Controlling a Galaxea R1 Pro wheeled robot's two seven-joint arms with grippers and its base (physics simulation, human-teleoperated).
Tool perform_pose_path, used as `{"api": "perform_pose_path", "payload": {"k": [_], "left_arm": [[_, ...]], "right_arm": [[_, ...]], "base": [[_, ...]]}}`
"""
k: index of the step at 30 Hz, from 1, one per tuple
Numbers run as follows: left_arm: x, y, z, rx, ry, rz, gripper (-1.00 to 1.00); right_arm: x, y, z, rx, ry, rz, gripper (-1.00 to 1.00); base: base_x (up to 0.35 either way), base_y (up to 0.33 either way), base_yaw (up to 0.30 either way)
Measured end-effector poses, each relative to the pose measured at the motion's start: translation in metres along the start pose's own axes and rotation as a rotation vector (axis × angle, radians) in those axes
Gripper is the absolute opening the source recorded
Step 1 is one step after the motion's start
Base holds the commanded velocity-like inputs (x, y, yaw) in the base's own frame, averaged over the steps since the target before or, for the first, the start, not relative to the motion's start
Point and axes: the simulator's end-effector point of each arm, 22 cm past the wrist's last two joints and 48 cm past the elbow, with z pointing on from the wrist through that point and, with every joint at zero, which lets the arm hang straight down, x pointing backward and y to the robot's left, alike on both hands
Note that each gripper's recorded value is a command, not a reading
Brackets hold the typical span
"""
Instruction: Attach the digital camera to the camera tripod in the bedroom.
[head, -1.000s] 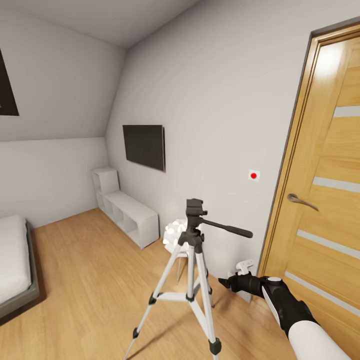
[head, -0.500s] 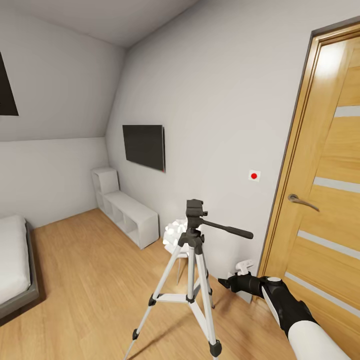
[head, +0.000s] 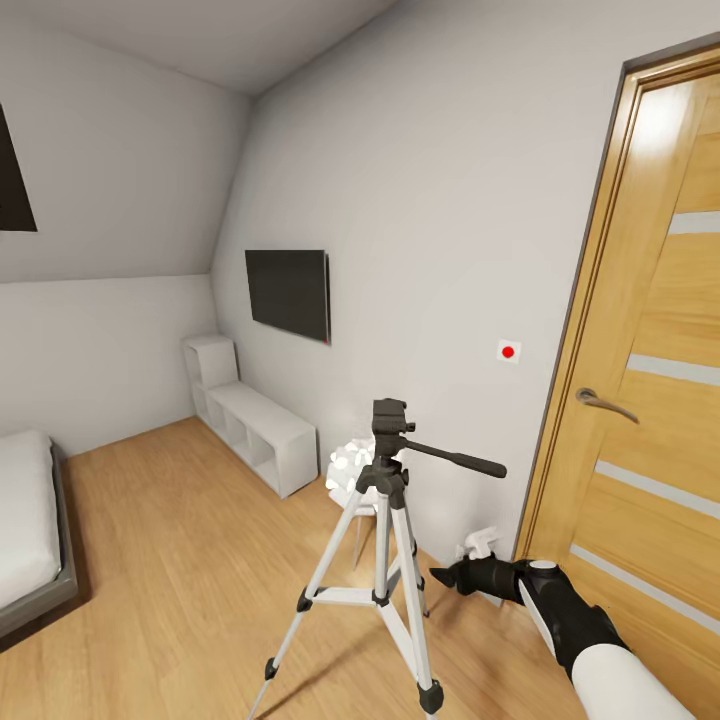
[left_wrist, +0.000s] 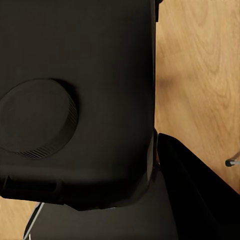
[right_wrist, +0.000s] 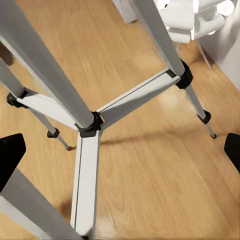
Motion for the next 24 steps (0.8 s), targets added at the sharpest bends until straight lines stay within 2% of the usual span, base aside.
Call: {"api": "perform_pose_path", "payload": {"k": [3, 9, 14, 24], "left_arm": [[0.0, 0.0, 0.0, 0.0, 0.0, 0.0, -1.0], [0.0, 0.0, 0.0, 0.0, 0.0, 0.002, -1.0], [0.0, 0.0, 0.0, 0.0, 0.0, 0.002, -1.0], [0.0, 0.0, 0.0, 0.0, 0.0, 0.002, -1.0]], "right_arm": [[0.007, 0.006, 0.002, -0.02, 0.014, 0.008, 1.0], [0.013, 0.028, 0.002, -0.118, 0.027, 0.015, 1.0], [0.014, 0.04, 0.0, -0.172, 0.03, 0.015, 1.0], [0.015, 0.044, 0.0, -0.195, 0.031, 0.015, 1.0]], "base": [[0.0, 0.0, 0.0], [0.0, 0.0, 0.0], [0.0, 0.0, 0.0], [0.0, 0.0, 0.0]]}}
